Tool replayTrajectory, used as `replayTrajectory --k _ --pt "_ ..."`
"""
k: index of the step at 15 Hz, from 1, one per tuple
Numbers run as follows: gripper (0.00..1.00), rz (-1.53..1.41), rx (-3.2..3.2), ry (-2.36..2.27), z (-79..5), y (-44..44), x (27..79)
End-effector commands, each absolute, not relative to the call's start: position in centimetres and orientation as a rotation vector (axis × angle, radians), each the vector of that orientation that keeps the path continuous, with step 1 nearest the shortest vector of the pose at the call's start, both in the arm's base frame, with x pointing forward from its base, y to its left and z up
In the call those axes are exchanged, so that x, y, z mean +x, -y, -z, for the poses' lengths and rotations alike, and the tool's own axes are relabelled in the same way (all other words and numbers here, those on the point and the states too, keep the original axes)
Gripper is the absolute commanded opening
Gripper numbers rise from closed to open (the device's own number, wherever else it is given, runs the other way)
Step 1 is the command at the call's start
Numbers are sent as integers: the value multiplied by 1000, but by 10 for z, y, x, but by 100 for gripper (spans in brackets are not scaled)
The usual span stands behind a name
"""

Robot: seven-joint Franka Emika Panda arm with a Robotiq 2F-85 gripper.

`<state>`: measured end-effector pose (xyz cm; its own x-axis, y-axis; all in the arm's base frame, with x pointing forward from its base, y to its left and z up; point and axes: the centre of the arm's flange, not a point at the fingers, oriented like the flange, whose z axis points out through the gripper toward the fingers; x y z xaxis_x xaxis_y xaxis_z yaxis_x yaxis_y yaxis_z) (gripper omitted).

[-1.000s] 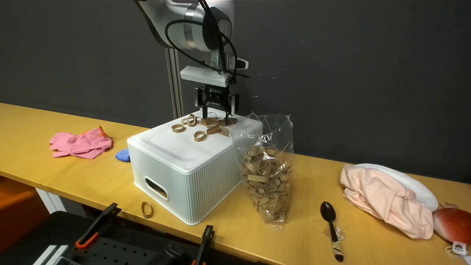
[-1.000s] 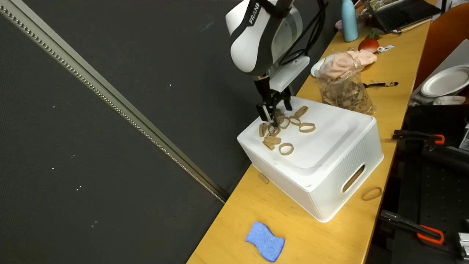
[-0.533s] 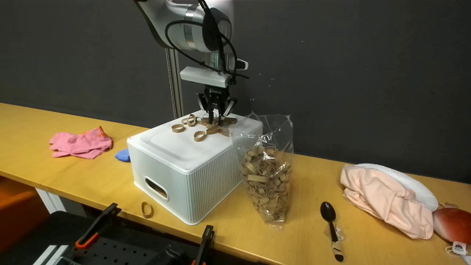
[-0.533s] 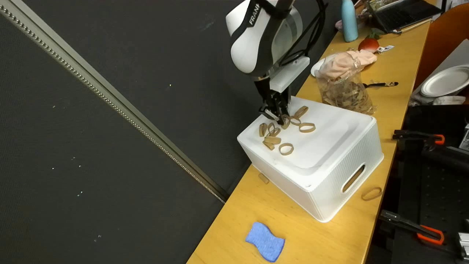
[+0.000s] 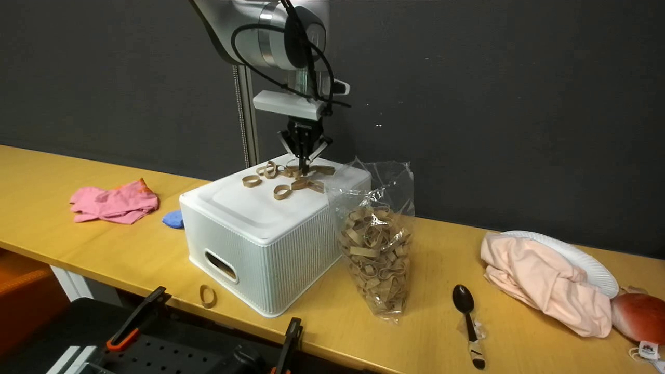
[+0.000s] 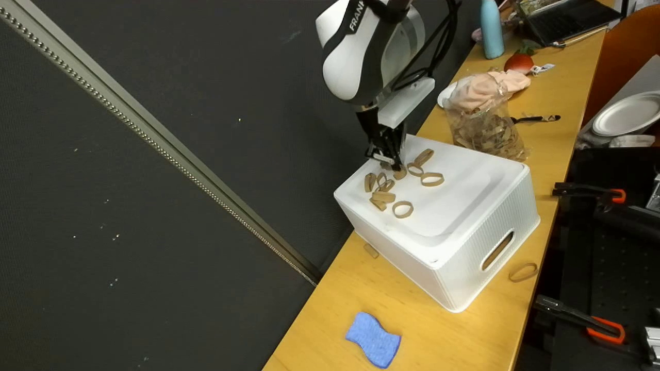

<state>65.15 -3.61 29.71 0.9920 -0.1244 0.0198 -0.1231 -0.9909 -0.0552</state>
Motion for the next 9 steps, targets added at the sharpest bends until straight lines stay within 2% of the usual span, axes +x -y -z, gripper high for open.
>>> replayTrajectory --k 1,6,9 --pt "1 47 -3075 -224 -338 32 639" --pt "1 66 -3087 -273 -378 42 618" --pt "1 39 -3094 -316 -393 56 589"
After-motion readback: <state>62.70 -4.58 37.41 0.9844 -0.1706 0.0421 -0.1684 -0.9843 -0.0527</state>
